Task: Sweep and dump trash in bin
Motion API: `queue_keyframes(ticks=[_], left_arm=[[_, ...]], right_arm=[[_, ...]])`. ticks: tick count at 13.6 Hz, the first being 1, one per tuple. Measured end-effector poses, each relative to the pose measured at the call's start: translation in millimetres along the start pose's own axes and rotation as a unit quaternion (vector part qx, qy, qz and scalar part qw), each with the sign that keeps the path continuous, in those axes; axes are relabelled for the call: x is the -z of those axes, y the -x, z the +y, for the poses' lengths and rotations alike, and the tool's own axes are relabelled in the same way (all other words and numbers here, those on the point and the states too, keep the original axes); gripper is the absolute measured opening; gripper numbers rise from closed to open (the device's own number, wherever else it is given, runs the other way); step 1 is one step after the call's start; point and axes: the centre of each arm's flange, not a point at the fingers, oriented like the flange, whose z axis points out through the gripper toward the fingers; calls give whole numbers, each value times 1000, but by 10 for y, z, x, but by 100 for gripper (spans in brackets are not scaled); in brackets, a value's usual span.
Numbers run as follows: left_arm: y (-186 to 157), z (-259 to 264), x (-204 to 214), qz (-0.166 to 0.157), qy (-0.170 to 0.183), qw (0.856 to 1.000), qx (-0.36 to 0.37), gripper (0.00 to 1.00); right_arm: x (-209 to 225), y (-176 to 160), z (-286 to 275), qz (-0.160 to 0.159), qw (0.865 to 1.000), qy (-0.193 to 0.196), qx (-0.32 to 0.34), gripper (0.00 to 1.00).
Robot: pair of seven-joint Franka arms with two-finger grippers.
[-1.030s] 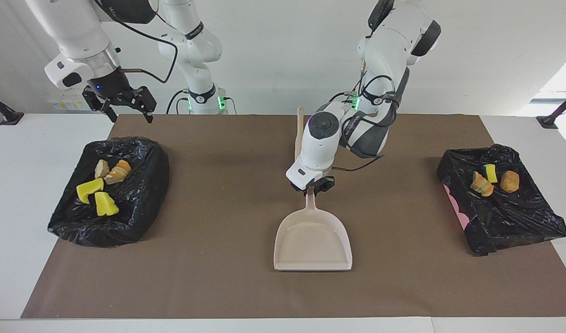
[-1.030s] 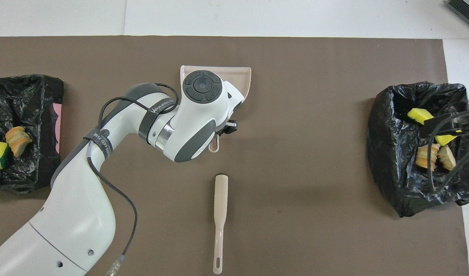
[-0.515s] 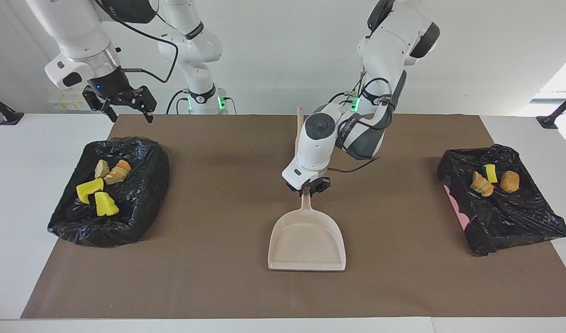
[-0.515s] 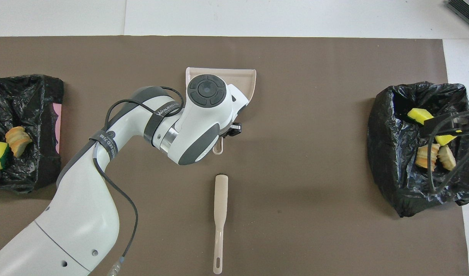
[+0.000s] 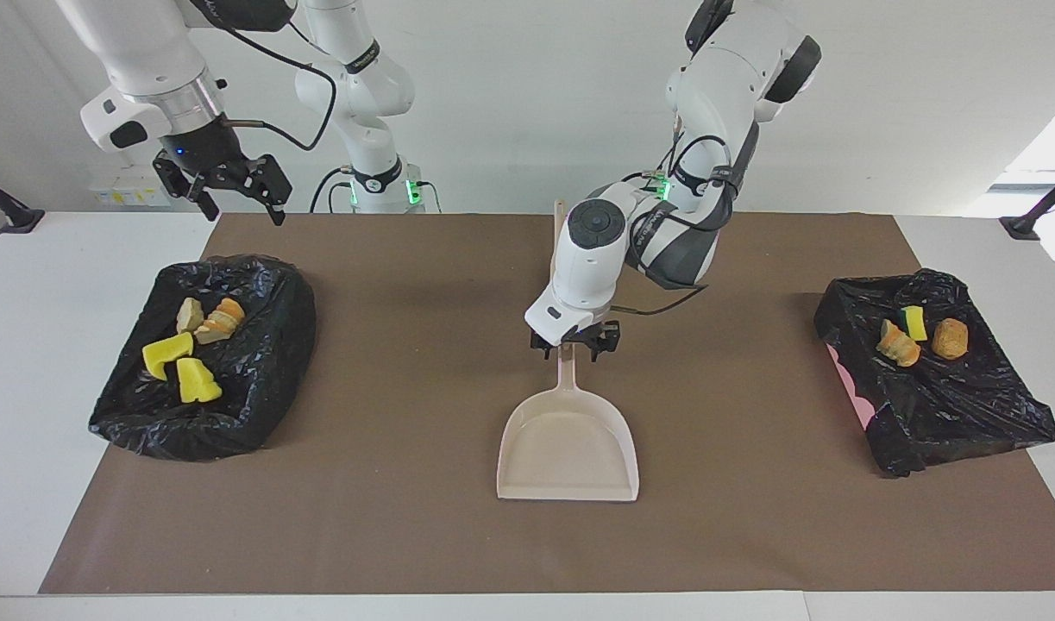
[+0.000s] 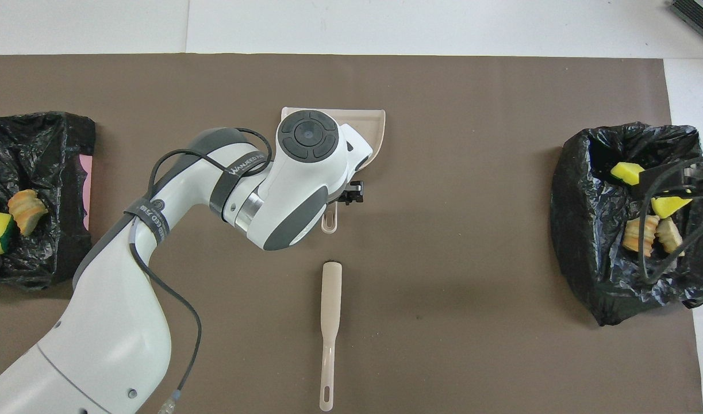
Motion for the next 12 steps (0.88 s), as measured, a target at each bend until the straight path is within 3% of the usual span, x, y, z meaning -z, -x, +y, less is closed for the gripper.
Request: queue_keyframes(ticks=[4, 12], left_arm=[[45, -655, 578, 29, -47, 998, -12, 100], [540, -2705, 2056, 28, -34, 996, -74, 100]], right_arm=[[-12, -9, -3, -1, 1000, 0, -2, 100], [-10, -9, -7, -1, 1000, 0, -1, 100]])
